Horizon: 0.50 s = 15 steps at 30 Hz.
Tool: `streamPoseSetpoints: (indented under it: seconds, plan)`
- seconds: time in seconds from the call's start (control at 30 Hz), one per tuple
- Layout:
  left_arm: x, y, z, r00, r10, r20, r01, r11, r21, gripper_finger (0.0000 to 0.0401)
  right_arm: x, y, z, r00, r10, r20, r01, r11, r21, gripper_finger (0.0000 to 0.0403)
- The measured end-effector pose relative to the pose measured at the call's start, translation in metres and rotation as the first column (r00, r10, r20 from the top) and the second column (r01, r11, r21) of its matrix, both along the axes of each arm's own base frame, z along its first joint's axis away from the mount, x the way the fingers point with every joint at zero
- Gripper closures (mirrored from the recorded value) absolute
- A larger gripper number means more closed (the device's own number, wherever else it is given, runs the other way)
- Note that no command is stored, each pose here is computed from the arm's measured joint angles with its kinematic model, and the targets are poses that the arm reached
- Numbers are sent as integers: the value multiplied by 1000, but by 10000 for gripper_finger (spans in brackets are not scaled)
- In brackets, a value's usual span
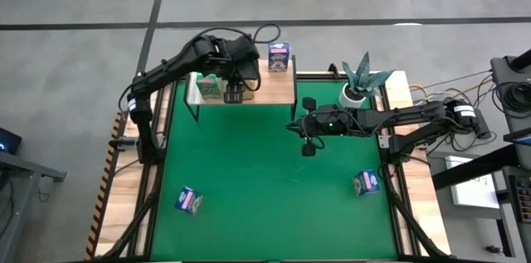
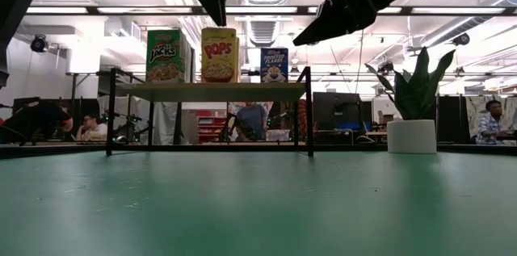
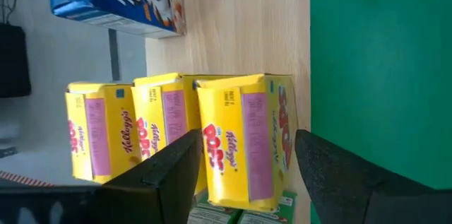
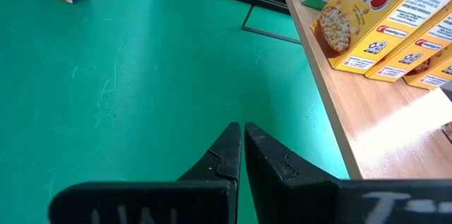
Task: Stack cereal on shelf
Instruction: Put the yellow cereal box on the shelf aligned with the other yellow cereal boxes
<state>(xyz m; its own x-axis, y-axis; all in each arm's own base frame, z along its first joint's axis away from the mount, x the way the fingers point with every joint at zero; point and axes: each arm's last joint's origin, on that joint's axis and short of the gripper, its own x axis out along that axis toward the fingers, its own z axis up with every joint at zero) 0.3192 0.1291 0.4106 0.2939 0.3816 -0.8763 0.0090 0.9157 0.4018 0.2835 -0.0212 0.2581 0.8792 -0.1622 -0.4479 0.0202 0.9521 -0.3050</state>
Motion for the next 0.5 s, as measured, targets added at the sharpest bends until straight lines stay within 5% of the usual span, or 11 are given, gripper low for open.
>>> streamPoseSetpoints:
  seconds: [0.27, 0.5]
  plan:
    - [-3, -21, 13, 999, 3, 32, -2, 1000, -20, 200, 0, 0, 0, 1000, 0, -2, 0, 1000, 0, 394]
    - [-14, -42, 24, 999, 40, 29, -42, 997, 63, 281, 0, 0, 0, 1000, -4, -3, 4, 1000, 7, 394]
